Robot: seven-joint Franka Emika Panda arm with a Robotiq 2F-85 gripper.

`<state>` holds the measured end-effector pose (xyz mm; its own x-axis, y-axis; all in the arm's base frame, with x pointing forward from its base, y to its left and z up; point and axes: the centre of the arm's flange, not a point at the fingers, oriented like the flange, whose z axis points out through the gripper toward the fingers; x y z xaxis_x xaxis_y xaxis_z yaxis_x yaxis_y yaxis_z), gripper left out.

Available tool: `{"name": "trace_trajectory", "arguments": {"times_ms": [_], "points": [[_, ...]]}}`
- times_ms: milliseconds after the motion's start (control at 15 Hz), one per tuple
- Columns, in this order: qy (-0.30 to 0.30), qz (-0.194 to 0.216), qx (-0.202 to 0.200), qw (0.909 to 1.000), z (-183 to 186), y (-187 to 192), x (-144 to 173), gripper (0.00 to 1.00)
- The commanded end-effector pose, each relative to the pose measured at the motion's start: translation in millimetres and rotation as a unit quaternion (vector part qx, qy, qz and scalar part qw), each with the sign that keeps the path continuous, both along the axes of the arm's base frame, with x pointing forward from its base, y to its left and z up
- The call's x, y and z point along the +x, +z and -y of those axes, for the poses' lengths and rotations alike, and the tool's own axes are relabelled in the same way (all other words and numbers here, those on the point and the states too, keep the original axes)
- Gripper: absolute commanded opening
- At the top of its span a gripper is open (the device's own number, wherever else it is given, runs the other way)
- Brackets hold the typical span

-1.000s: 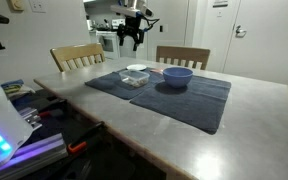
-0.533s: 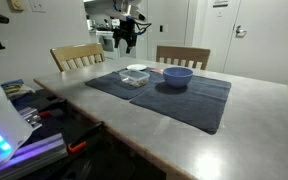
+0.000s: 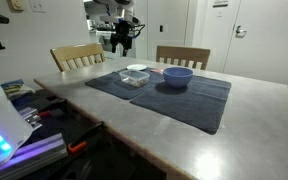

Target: Pour the contents in the container into the bowl.

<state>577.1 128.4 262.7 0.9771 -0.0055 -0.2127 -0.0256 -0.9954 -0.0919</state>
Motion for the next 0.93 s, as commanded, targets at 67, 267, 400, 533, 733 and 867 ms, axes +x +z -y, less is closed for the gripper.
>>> {"name": "trace_trajectory", "arguments": {"times_ms": [67, 267, 400, 533, 733, 867], "points": [[-0.029, -0.009, -0.025, 0.9992, -18.5, -19.3, -8.1, 1.00], [-0.057, -0.016, -0.042, 0.9974, -20.3, -29.6, -23.4, 1.00], [-0.063, -0.020, -0.050, 0.9966, -13.6, -36.5, -33.2, 1.00], [-0.066, -0.023, -0.055, 0.9960, -5.7, -44.6, -39.5, 1.00], [-0.051, -0.026, -0.061, 0.9965, 6.3, -52.4, -43.7, 1.00], [-0.027, -0.025, -0.060, 0.9975, 10.9, -52.3, -43.1, 1.00]]}}
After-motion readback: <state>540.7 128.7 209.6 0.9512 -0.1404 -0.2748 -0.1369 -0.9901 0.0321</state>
